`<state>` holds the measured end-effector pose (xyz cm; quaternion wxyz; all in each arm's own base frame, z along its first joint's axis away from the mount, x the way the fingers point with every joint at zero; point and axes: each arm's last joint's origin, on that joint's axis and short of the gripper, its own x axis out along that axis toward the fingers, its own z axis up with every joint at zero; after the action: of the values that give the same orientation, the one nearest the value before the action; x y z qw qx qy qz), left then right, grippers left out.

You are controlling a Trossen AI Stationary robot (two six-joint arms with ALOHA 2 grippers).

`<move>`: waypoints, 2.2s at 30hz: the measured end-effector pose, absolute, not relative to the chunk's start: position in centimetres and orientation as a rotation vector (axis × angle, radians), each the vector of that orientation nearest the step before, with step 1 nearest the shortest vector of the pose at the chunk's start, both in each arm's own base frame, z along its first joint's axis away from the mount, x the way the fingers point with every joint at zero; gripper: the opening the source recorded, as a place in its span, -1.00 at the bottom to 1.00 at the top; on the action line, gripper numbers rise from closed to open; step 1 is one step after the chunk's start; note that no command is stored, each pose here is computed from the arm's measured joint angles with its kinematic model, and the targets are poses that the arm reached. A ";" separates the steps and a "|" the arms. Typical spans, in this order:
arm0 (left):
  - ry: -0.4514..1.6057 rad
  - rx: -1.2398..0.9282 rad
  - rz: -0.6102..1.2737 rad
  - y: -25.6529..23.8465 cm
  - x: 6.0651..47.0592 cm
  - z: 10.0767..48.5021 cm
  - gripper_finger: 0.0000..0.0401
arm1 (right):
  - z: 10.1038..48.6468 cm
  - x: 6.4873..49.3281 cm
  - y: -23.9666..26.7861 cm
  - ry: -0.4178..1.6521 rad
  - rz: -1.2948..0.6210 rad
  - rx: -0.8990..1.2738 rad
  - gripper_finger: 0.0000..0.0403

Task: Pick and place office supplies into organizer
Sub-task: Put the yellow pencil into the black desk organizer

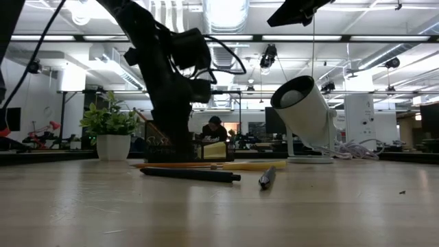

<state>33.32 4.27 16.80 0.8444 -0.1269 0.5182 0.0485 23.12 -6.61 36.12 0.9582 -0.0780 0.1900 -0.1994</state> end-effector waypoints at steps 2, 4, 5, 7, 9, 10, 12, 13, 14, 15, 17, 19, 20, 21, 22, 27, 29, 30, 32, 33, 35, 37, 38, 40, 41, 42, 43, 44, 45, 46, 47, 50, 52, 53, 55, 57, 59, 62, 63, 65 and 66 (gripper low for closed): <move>1.104 -0.263 0.123 4.3 33.5 16.3 -0.25 | 36.1 23.1 -6.6 0.385 -0.404 -0.158 -0.67; 1.119 -0.251 0.145 4.4 33.5 15.9 -0.25 | 36.1 23.1 -6.6 0.385 -0.404 -0.158 -0.67; 1.117 -0.246 0.154 4.4 33.5 15.9 -0.25 | 36.1 23.1 -6.6 0.386 -0.404 -0.158 -0.67; 1.115 -0.235 0.173 4.5 33.5 15.9 -0.25 | 36.1 23.1 -6.6 0.385 -0.404 -0.160 -0.67; 1.113 -0.228 0.182 4.5 33.5 16.0 -0.25 | 36.1 23.1 -6.6 0.386 -0.404 -0.162 -0.67; 1.111 -0.223 0.187 4.5 33.5 16.0 -0.25 | 36.1 23.1 -6.6 0.386 -0.403 -0.163 -0.67; 1.111 -0.221 0.189 4.5 33.5 16.0 -0.25 | 36.1 23.1 -6.6 0.387 -0.402 -0.168 -0.67; 1.111 -0.222 0.189 4.6 33.5 16.0 -0.25 | 36.1 23.1 -6.6 0.388 -0.402 -0.171 -0.67; 1.111 -0.221 0.189 4.5 33.5 16.0 -0.25 | 36.1 23.1 -6.6 0.388 -0.401 -0.174 -0.67; 1.113 -0.221 0.189 4.5 33.5 15.9 -0.25 | 36.1 23.1 -6.6 0.388 -0.401 -0.174 -0.67; 1.121 -0.222 0.189 4.5 33.6 15.6 -0.25 | 36.1 23.1 -6.6 0.388 -0.401 -0.175 -0.67; 1.143 -0.221 0.192 4.5 33.6 15.0 -0.25 | 36.1 23.1 -6.6 0.389 -0.401 -0.177 -0.67; 1.149 -0.222 0.193 4.6 33.7 14.7 -0.25 | 36.1 23.1 -6.6 0.389 -0.401 -0.177 -0.67; 1.156 -0.223 0.192 4.6 33.7 14.5 -0.25 | 36.1 23.1 -6.6 0.389 -0.401 -0.177 -0.67; 1.162 -0.223 0.193 4.6 33.8 14.3 -0.25 | 36.1 23.1 -6.6 0.389 -0.401 -0.177 -0.67; 1.176 -0.247 0.208 4.6 33.9 13.8 -0.26 | 36.1 23.1 -6.6 0.389 -0.401 -0.177 -0.67; 1.174 -0.245 0.210 4.6 33.8 13.9 -0.31 | 36.1 23.1 -6.6 0.389 -0.401 -0.174 -0.67; 1.173 -0.246 0.211 4.6 33.8 13.9 -0.36 | 36.1 23.1 -6.6 0.389 -0.401 -0.174 -0.67; 1.173 -0.245 0.213 4.6 33.8 13.9 -0.48 | 36.1 23.1 -6.6 0.389 -0.401 -0.175 -0.67; 1.174 -0.245 0.214 4.7 33.8 13.9 -0.56 | 36.1 23.1 -6.6 0.389 -0.401 -0.175 -0.67; 1.175 -0.247 0.212 4.7 33.8 13.9 -0.73 | 36.1 23.1 -6.6 0.390 -0.401 -0.177 -0.67; 1.175 -0.253 0.203 4.7 33.8 13.9 -0.90 | 36.1 23.1 -6.6 0.391 -0.401 -0.177 -0.67; 1.175 -0.256 0.199 4.6 33.8 13.8 -0.94 | 36.1 23.1 -6.6 0.392 -0.401 -0.177 -0.67; 1.176 -0.258 0.191 4.6 33.8 13.8 -0.95 | 36.1 23.1 -6.6 0.395 -0.400 -0.177 -0.67; 1.176 -0.254 0.188 4.6 33.8 13.8 -0.95 | 36.1 23.1 -6.6 0.396 -0.400 -0.177 -0.67; 1.176 -0.255 0.186 4.6 33.8 13.8 -0.96 | 36.1 23.1 -6.6 0.396 -0.400 -0.177 -0.67; 1.178 -0.257 0.183 4.6 33.8 13.8 -0.97 | 36.1 23.1 -6.6 0.397 -0.400 -0.177 -0.67; 1.180 -0.258 0.181 4.6 33.8 13.8 -0.97 | 36.1 23.1 -6.6 0.397 -0.400 -0.176 -0.67; 1.179 -0.259 0.180 4.6 33.8 13.8 -0.98 | 36.1 23.1 -6.6 0.397 -0.400 -0.176 -0.67; 1.179 -0.260 0.178 4.6 33.8 13.8 -0.98 | 36.1 23.1 -6.6 0.397 -0.400 -0.176 -0.67; 1.177 -0.261 0.177 4.6 33.8 13.9 -0.98 | 36.1 23.1 -6.6 0.398 -0.400 -0.176 -0.67; 1.171 -0.262 0.174 4.5 33.7 14.1 -0.99 | 36.1 23.0 -6.6 0.397 -0.400 -0.177 -0.67; 1.165 -0.270 0.159 4.5 33.6 14.3 -0.99 | 36.2 22.9 -6.5 0.394 -0.401 -0.177 -0.67; 1.163 -0.268 0.156 4.4 33.6 14.4 -0.99 | 36.2 22.8 -6.5 0.392 -0.401 -0.177 -0.67; 1.159 -0.268 0.156 4.4 33.5 14.6 -0.99 | 36.3 22.7 -6.5 0.389 -0.402 -0.177 -0.67; 1.159 -0.263 0.153 4.4 33.5 14.7 -0.99 | 36.4 22.5 -6.4 0.385 -0.402 -0.182 -0.67; 1.158 -0.254 0.148 4.4 33.5 14.8 -1.00 | 36.6 22.3 -6.4 0.380 -0.400 -0.196 -0.67; 1.157 -0.252 0.147 4.4 33.5 14.8 -1.00 | 36.8 22.0 -6.3 0.370 -0.401 -0.201 -0.67; 1.155 -0.252 0.148 4.4 33.5 14.8 -1.00 | 36.9 22.0 -6.3 0.367 -0.402 -0.201 -0.67; 1.154 -0.251 0.148 4.4 33.5 14.8 -1.00 | 37.0 21.8 -6.3 0.363 -0.403 -0.201 -0.67; 1.154 -0.251 0.148 4.4 33.5 14.8 -1.00 | 37.1 21.7 -6.2 0.360 -0.403 -0.201 -0.67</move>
<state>33.50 4.40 14.82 0.8282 -0.1183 0.5433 0.0697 21.70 -6.24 37.09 0.9587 -0.0993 0.1774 -0.1987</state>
